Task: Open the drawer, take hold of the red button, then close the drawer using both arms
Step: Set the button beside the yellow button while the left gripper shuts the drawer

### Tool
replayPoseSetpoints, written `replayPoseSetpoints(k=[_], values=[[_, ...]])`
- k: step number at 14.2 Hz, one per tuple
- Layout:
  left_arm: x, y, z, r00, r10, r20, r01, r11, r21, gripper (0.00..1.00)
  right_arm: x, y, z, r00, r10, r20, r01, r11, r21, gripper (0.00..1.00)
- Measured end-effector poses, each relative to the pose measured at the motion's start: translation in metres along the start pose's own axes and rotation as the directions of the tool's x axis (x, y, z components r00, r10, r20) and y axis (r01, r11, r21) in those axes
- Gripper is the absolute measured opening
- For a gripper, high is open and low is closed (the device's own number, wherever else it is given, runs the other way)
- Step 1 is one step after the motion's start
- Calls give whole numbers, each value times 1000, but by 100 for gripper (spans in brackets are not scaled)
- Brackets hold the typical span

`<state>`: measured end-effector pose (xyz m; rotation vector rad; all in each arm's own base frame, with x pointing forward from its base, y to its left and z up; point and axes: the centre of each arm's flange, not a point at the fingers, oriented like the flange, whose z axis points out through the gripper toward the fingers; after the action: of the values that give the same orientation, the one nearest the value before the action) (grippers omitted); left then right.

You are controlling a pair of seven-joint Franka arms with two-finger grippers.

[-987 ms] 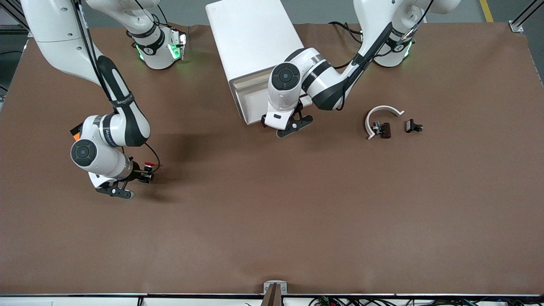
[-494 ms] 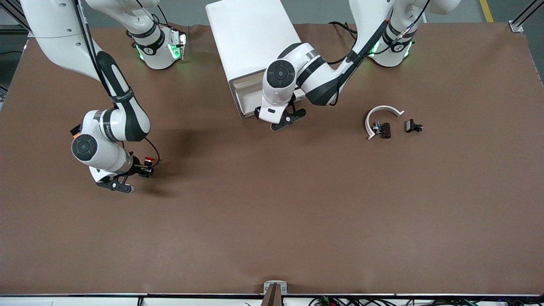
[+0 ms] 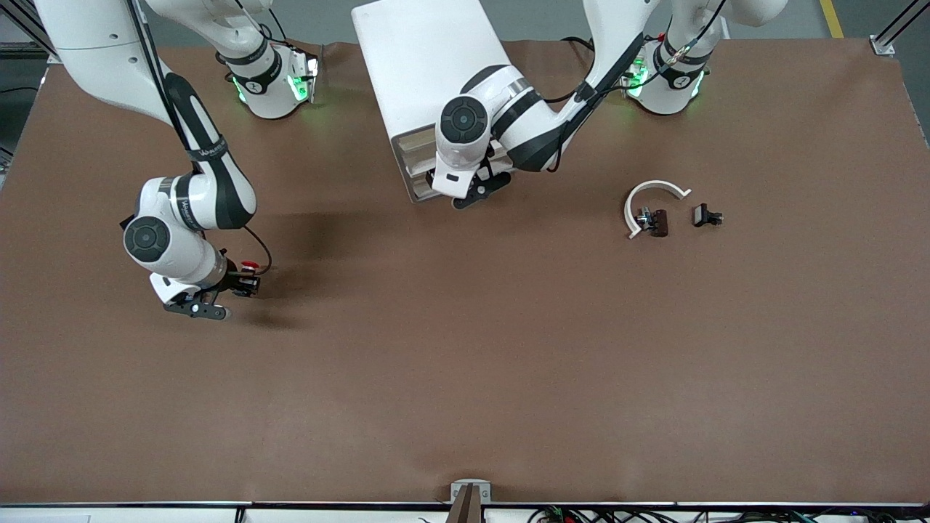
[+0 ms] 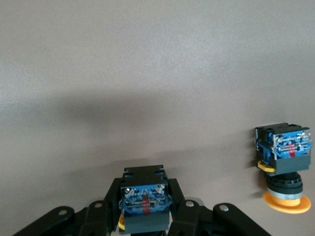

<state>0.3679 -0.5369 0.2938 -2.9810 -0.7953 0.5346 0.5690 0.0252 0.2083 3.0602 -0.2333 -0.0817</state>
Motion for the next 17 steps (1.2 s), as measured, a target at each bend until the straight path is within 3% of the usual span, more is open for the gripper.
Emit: replayPoseSetpoints(k=[6, 9, 17], values=[[-2, 3, -2, 997, -41, 72, 42, 999, -15, 100, -2, -1, 2, 1000, -10, -13, 10, 1000, -1, 42], [-5, 4, -6, 992, -52, 112, 51, 999, 13, 100, -3, -1, 5, 1000, -12, -12, 12, 1000, 0, 42], [-3, 8, -1, 991, -54, 124, 51, 998, 32, 100, -2, -3, 15, 1000, -15, -23, 16, 1000, 4, 42]])
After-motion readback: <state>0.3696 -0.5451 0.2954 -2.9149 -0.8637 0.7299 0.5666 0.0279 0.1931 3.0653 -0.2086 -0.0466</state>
